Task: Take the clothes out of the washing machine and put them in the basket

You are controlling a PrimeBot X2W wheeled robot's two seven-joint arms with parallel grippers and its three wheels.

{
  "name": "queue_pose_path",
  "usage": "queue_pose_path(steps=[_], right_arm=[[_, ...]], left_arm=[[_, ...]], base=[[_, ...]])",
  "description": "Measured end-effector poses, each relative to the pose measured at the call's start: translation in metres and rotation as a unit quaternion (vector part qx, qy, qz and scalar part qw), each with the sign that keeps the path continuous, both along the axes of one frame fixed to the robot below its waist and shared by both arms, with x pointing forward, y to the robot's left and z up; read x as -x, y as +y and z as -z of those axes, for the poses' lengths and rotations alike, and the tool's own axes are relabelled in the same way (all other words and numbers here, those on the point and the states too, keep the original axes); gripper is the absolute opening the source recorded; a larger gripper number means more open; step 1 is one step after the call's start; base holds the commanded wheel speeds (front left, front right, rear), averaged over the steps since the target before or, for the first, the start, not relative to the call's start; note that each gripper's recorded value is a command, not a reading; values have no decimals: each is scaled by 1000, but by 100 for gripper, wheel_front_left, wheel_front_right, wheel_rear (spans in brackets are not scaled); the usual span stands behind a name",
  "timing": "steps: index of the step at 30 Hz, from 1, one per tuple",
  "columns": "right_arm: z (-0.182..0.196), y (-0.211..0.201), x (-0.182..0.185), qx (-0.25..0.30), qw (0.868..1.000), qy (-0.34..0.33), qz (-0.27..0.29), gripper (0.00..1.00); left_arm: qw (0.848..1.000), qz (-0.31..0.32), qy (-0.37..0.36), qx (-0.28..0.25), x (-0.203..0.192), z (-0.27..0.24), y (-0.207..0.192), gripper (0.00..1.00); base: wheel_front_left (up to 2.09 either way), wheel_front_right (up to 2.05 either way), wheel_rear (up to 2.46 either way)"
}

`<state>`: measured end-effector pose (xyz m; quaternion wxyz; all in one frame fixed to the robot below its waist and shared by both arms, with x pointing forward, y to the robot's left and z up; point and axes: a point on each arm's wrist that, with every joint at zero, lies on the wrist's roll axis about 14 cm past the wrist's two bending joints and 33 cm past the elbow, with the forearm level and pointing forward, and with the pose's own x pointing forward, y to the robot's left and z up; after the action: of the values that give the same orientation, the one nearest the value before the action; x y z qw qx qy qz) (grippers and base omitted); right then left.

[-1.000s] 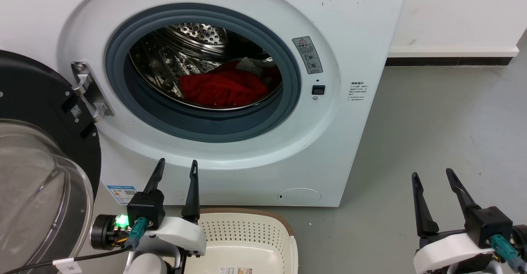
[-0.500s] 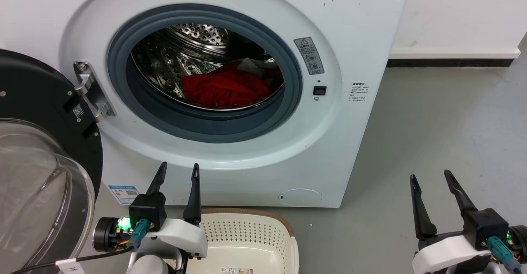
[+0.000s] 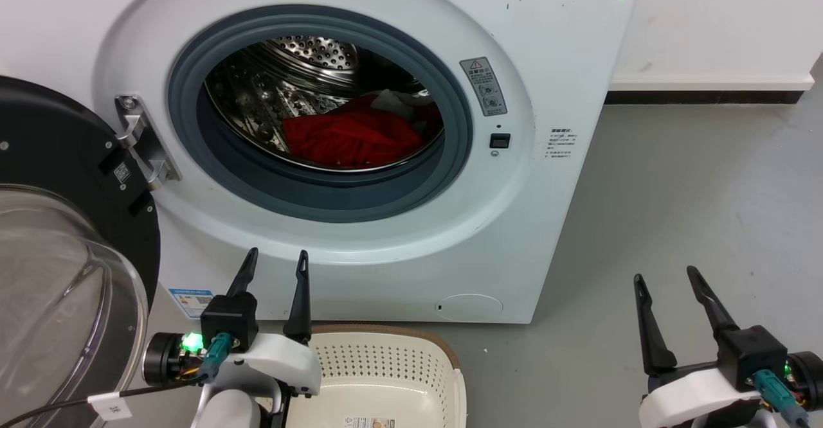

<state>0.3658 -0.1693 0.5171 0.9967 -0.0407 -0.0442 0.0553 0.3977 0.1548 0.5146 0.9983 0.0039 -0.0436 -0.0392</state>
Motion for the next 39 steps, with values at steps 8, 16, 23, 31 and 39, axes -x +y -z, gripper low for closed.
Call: queue_pose_path(steps=[8, 16, 23, 31, 39], right_arm=[[0, -4, 1, -4, 1000, 0, 7, 100], [16, -17, -8, -9, 999, 23, 26, 100], [39, -30, -27, -19, 998, 49, 45, 100], [78, -43, -44, -37, 992, 97, 66, 100], [112, -59, -47, -45, 985, 140, 92, 100]], left_arm=[[1000, 12, 23, -13, -29, 11, -4, 100], [998, 12, 59, -26, -84, 33, -1, 100], [995, 13, 86, -41, -147, 58, 2, 100], [991, 16, 119, -62, -222, 96, 1, 100], [982, 41, 150, -110, -285, 131, -14, 100]], base=[[0, 0, 0], [0, 0, 0], [0, 0, 0], [0, 0, 0], [0, 0, 0]])
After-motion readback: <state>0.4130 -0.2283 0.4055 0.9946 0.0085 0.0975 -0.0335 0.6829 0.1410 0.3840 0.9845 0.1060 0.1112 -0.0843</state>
